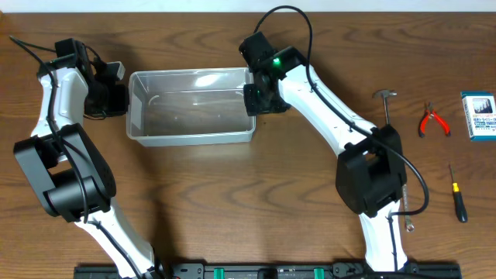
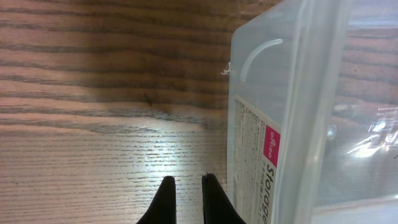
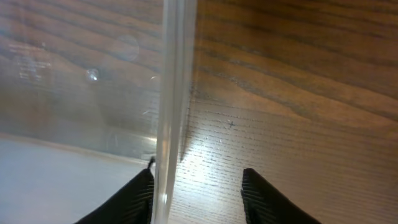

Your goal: Pack container

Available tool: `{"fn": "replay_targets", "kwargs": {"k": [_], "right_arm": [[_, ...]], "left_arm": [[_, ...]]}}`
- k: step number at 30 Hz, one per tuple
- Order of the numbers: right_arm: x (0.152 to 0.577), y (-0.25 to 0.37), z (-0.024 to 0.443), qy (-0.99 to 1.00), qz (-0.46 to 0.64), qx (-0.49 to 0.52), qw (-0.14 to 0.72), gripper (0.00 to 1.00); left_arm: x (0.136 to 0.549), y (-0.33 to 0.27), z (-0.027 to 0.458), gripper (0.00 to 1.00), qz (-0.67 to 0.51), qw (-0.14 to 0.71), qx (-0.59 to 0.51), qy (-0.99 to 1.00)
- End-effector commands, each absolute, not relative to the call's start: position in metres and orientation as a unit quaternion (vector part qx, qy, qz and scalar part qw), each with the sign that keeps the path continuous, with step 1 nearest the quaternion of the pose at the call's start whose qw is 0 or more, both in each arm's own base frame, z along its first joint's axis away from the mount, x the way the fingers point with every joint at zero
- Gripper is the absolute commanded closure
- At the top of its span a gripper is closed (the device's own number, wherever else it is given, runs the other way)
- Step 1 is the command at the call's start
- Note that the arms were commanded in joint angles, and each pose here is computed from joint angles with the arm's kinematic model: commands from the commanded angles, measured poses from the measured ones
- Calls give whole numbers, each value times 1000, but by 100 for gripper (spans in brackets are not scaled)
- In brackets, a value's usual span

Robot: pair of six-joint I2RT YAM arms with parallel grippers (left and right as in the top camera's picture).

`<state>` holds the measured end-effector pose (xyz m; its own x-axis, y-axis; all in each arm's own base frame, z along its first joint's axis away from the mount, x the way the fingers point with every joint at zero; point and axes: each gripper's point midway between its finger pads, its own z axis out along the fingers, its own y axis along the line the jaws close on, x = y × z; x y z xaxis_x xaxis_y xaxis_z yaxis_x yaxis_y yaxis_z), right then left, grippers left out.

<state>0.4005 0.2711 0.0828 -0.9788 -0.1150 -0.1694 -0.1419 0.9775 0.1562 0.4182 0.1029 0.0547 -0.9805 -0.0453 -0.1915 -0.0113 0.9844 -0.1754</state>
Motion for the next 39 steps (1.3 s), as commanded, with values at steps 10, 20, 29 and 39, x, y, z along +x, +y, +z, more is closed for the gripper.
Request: {"fn": "replay_targets", "kwargs": {"k": [10,20,29,39], "right_arm": [[404,271,78,992,78,-60,81,86],[408,271,80,991,81,-58,88,99],[433,287,136,980,113,-60,150,99],[443,273,194,974,90,-47,201,99]], "left_arm": [[416,104,51,94,-85,91,-23,992],[414,110,50,94,-65,85,-24,994],[413,112,50,94,-62,83,-24,994],[413,112,50,94,-62,84,-24,994]]}}
